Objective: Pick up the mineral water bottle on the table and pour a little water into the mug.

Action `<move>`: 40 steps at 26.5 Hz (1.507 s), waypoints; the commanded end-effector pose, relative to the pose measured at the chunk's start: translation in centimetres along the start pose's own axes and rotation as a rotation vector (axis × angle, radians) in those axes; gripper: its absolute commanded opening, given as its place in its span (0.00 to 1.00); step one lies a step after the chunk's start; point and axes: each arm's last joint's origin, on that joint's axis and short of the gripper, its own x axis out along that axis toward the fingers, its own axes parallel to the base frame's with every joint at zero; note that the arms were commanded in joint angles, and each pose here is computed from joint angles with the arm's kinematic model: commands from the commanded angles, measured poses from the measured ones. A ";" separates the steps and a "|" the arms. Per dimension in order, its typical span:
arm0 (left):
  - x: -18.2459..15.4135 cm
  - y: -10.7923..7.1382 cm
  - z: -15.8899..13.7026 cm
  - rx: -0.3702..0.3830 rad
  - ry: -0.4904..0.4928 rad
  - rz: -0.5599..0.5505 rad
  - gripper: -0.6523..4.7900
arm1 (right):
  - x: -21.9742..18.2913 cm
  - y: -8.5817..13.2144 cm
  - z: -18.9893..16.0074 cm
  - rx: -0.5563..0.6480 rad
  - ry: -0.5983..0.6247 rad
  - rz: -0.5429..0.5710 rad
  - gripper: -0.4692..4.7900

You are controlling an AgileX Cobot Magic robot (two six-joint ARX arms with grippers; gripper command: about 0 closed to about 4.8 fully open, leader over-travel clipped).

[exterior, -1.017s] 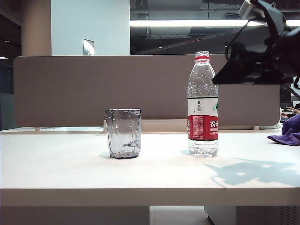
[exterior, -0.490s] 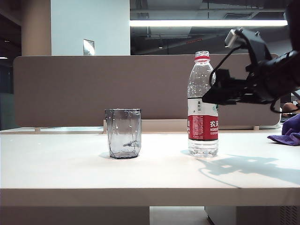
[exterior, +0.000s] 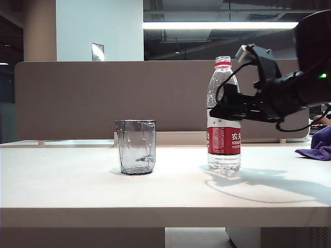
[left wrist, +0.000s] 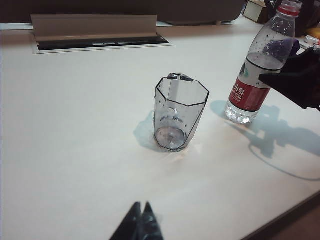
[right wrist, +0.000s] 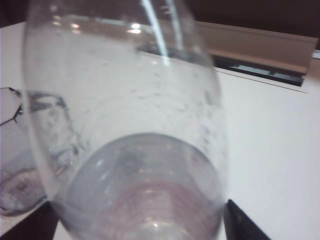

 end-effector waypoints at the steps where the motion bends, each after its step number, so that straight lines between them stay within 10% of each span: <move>1: 0.0 0.0 0.3 0.013 -0.018 0.000 0.11 | 0.9 0.4 0.6 -0.009 -0.033 0.034 1.00; 36: 0.0 0.1 0.3 0.015 -0.017 0.027 0.11 | 3.9 3.1 0.2 -0.017 0.027 -0.087 0.92; 40: 0.0 0.1 0.3 0.016 -0.017 0.027 0.11 | 3.8 3.0 0.4 -0.018 0.022 -0.098 0.75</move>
